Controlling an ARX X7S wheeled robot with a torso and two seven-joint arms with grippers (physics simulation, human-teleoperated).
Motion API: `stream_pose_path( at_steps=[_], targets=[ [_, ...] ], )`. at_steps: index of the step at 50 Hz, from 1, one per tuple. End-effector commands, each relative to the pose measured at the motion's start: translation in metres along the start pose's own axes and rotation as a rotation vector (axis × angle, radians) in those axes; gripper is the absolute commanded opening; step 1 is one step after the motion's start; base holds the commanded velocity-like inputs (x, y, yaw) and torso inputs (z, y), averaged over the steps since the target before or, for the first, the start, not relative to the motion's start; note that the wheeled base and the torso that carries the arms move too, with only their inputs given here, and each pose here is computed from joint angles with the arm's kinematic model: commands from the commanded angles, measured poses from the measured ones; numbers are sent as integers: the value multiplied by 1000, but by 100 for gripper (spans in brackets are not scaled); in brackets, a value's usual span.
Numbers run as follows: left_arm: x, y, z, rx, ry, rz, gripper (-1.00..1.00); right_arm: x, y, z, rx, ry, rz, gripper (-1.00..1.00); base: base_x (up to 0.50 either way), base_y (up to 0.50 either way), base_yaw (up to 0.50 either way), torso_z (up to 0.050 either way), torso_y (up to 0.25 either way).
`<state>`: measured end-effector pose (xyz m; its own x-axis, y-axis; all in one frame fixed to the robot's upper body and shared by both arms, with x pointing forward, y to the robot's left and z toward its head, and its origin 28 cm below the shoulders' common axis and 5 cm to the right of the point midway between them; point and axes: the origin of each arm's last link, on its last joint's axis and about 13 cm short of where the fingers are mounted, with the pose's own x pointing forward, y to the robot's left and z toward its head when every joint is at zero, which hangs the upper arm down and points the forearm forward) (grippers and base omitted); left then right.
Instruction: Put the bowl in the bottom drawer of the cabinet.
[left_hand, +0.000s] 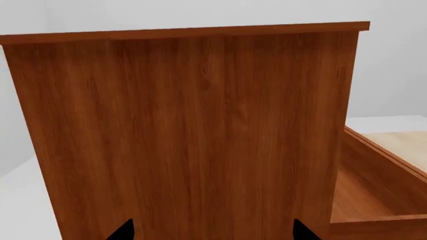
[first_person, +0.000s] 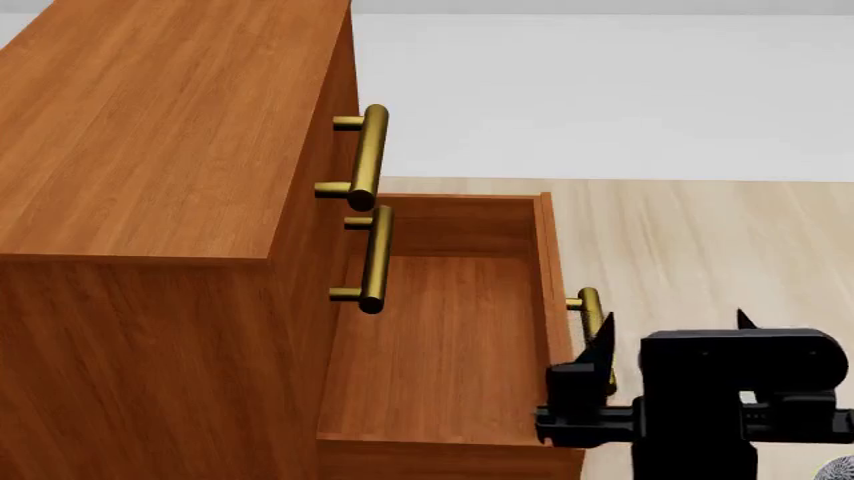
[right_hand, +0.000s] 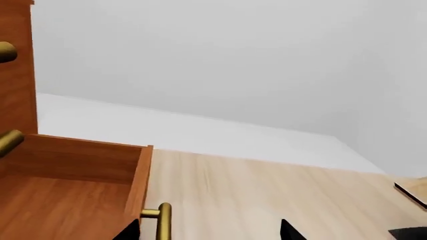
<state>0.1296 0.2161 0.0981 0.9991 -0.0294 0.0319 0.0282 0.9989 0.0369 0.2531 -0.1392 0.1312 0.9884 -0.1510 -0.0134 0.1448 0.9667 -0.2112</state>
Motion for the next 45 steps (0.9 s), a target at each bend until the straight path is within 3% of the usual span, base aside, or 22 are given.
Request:
stream_pose_path(
  at_steps=[1, 12, 18, 29, 45],
  targets=[
    [0, 1, 1, 0, -2, 0, 100, -5, -24, 10, -26, 64, -19, 100, 0, 0, 0, 0, 0],
    [1, 1, 0, -1, -3, -4, 100, 2, -52, 16, -63, 200, -44, 100, 0, 0, 0, 0, 0],
    [1, 1, 0, -2, -3, -4, 100, 6, -67, 15, -29, 287, -74, 100, 0, 0, 0, 0, 0],
    [2, 2, 1, -8, -5, -7, 100, 11, -92, 17, -63, 382, -162, 100, 0, 0, 0, 0, 0],
    [4, 2, 2, -12, -5, -6, 100, 19, -122, 23, -35, 478, -241, 100, 0, 0, 0, 0, 0]
  ],
)
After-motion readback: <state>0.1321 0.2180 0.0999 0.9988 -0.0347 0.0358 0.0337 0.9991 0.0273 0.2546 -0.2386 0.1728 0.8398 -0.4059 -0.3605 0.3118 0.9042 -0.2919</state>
